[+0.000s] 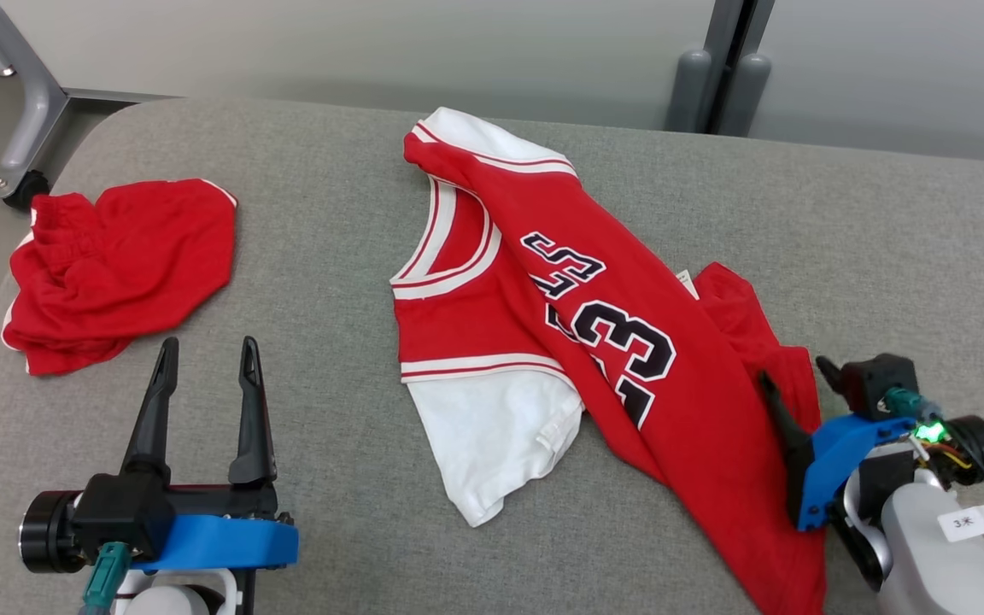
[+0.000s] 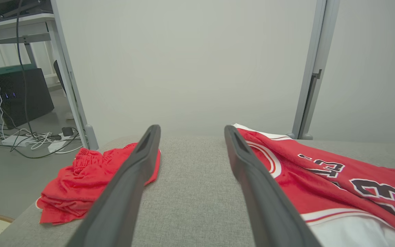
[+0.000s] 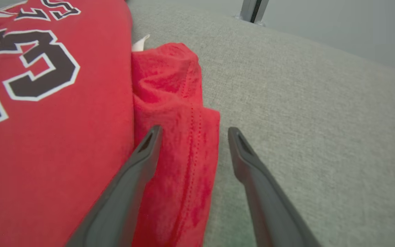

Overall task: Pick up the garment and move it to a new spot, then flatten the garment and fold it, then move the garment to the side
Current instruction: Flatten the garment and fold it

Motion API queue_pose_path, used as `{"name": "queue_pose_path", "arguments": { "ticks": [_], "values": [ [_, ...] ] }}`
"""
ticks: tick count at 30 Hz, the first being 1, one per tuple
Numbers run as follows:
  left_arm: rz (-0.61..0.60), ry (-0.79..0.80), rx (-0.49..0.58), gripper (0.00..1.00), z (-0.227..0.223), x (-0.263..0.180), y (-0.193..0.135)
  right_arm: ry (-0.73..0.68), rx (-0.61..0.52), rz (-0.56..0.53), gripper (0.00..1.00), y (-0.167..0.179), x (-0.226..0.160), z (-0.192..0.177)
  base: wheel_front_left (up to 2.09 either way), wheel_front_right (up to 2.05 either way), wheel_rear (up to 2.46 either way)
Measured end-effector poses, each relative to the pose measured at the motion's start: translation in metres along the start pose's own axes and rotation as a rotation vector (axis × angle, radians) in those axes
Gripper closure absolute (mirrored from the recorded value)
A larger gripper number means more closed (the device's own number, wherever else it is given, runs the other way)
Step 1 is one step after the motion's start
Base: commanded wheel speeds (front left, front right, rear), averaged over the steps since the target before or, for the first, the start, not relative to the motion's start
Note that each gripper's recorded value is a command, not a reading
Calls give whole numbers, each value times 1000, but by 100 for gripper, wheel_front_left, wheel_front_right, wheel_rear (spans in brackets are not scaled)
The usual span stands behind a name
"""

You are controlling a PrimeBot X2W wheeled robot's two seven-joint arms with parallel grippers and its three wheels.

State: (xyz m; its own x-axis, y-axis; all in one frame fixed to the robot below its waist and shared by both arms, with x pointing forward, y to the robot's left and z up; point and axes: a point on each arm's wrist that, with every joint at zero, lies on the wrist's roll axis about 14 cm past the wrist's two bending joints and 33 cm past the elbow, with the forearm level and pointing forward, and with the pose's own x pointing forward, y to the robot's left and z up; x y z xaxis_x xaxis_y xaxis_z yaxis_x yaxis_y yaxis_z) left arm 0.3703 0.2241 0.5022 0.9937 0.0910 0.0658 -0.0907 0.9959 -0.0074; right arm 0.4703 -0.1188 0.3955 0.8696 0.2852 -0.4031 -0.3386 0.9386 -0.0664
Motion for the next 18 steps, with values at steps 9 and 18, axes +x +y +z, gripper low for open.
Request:
{"name": "queue_pose_path", "arguments": {
  "ticks": [9, 18],
  "values": [
    [-15, 4, -7, 0, -2, 5, -6, 103, 35, 54, 100, 17, -4, -31, 0, 0, 0],
    [-39, 12, -10, 0, -6, 13, -13, -15, 47, -64, 100, -47, 18, 17, 0, 0, 0]
  ]
}}
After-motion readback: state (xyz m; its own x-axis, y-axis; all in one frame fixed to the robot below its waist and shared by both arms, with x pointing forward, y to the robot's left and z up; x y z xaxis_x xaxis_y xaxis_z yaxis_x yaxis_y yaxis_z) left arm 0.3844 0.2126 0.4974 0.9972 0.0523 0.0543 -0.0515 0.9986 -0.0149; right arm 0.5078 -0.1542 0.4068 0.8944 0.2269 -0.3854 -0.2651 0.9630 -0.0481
